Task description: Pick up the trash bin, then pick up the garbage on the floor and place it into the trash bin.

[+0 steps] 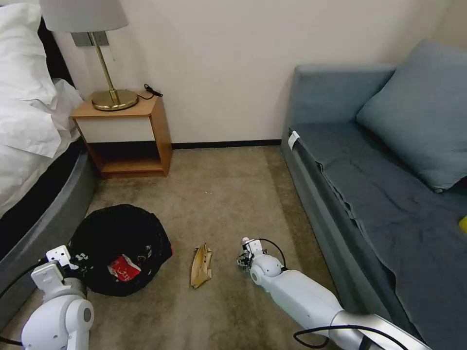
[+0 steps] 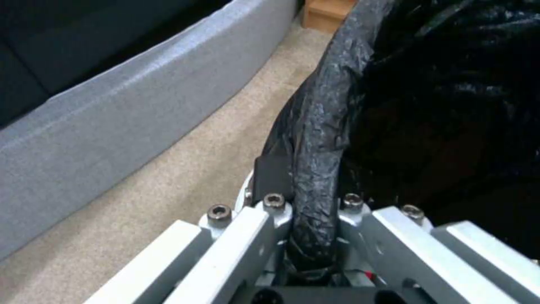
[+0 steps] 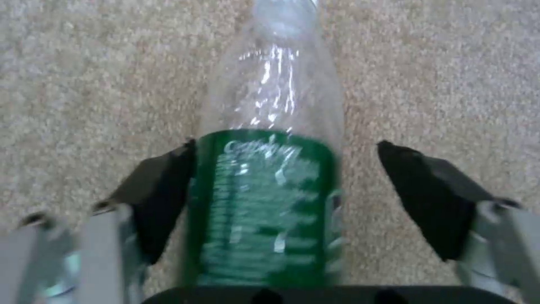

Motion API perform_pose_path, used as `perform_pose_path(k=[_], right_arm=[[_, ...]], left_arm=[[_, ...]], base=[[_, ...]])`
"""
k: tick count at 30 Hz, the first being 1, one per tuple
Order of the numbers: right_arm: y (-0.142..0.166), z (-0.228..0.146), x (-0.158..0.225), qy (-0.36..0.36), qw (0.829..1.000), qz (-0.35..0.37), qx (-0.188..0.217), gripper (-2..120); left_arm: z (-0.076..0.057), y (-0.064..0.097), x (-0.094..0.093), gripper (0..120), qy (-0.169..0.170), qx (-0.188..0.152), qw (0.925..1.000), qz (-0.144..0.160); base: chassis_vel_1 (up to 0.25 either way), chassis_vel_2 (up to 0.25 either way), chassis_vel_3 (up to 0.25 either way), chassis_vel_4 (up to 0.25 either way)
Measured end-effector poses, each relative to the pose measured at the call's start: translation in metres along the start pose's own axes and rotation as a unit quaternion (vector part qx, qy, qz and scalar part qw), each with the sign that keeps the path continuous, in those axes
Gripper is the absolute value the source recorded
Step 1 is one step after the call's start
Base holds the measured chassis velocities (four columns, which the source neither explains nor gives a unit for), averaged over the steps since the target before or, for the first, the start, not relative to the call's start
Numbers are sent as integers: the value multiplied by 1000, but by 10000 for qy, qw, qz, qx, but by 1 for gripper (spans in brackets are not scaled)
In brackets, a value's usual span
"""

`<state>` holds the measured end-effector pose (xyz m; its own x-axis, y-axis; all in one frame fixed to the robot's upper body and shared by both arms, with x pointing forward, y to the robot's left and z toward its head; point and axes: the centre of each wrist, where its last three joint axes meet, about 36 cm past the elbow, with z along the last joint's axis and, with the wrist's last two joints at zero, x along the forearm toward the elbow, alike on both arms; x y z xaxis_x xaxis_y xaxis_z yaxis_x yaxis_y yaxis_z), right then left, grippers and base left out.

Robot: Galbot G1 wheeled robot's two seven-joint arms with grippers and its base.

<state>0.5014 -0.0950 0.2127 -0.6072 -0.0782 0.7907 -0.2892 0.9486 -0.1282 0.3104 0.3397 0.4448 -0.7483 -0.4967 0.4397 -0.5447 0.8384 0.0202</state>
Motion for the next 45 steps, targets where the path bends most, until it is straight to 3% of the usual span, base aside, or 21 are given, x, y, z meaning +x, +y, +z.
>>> perform_pose_path(k=[6, 9, 12, 18, 28, 32, 34, 36, 38, 42, 45], right_arm=[[1, 5, 2, -29, 10000, -30, 32, 55], [0, 5, 3, -43, 10000, -37, 35, 51], [-1, 2, 9, -132, 9999, -95, 26, 33], [-4, -8, 26, -324, 9991, -247, -127, 23], [-5, -109, 134, -1665, 9763, -1076, -863, 20], [47, -161, 221, -2351, 9410, -2163, -1115, 20], [54, -163, 228, -2385, 9372, -2281, -1126, 20], [93, -164, 252, -2439, 9242, -2727, -1093, 20], [107, -163, 256, -2454, 9216, -2818, -1052, 20], [170, -146, 261, -2232, 9201, -3133, -738, 20], [187, -135, 261, -2119, 9209, -3220, -586, 20]], left_arm=[[0, 0, 0, 2, -9, -8, 10000, 1], [0, -1, 0, 2, -9, -8, 10000, 3], [0, -2, 0, 2, -4, -8, 10000, 12], [1, -3, 1, 2, 7, -22, 10000, 16], [4, -8, 2, 2, 59, -64, 9999, 79], [9, -12, 3, 2, 115, -75, 9999, 102], [9, -12, 3, 2, 124, -73, 9998, 105], [10, -14, 3, 2, 147, -62, 9998, 111], [11, -15, 3, 2, 151, -56, 9998, 112], [10, -17, 4, 2, 159, -29, 9998, 123], [9, -17, 5, 2, 153, -16, 9998, 125]], base=[[0, 0, 0, 0], [0, 0, 0, 0], [0, 0, 0, 0], [0, 0, 0, 0], [0, 0, 0, 0], [0, 0, 0, 0], [0, 0, 0, 0], [0, 0, 0, 0], [0, 0, 0, 0], [0, 0, 0, 0], [0, 0, 0, 0]])
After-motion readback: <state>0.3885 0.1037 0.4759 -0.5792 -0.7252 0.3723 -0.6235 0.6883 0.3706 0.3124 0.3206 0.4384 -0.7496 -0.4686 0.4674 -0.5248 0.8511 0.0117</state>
